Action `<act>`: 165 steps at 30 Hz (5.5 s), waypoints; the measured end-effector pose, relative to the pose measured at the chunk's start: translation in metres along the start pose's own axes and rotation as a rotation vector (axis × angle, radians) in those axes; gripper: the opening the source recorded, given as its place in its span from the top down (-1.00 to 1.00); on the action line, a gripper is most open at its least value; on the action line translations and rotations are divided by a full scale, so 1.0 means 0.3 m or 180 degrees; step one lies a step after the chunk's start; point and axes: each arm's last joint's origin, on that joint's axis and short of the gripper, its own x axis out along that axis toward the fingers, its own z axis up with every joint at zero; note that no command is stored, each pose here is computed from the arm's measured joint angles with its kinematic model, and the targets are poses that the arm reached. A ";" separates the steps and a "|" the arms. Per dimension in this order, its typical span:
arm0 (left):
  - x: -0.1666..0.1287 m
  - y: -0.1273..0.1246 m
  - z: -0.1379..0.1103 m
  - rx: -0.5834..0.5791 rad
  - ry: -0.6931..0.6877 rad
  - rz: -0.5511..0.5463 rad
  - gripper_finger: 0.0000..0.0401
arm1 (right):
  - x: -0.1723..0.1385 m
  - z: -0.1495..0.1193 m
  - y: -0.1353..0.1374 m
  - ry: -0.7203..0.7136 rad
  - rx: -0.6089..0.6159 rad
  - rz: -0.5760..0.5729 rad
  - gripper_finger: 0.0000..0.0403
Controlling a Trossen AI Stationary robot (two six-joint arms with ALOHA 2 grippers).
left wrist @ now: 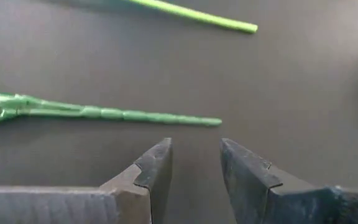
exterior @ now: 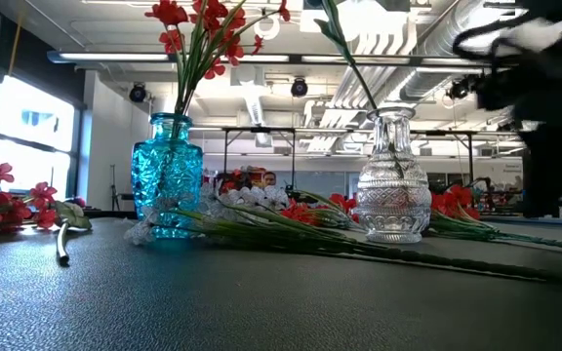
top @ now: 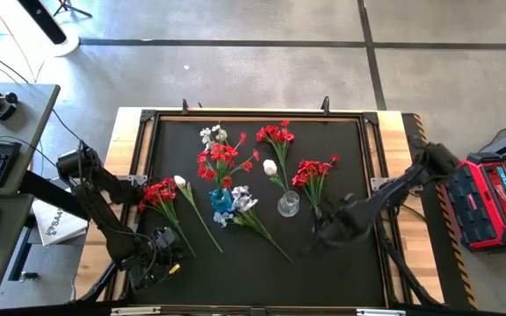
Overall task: Sort flowers into vase by color
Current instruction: Put the red flowers into the blue vase
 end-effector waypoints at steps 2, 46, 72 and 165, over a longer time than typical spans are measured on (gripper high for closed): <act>0.000 -0.002 0.002 -0.0010 -0.0065 -0.0026 0.39 | 0.033 0.030 -0.026 -0.0089 0.0217 0.0161 -0.26; -0.126 -0.269 0.114 0.1454 -0.0869 -0.0771 0.39 | -0.028 -0.120 -0.063 -0.1227 0.0190 0.0976 0.82; -0.119 -0.271 0.125 0.1403 -0.0881 -0.0760 0.39 | 0.172 -0.122 -0.025 -0.1076 0.0321 -0.0020 0.94; -0.088 -0.419 0.621 0.3058 -0.3322 -0.1649 0.13 | -0.315 0.241 0.512 -0.4579 -0.1951 0.3048 1.00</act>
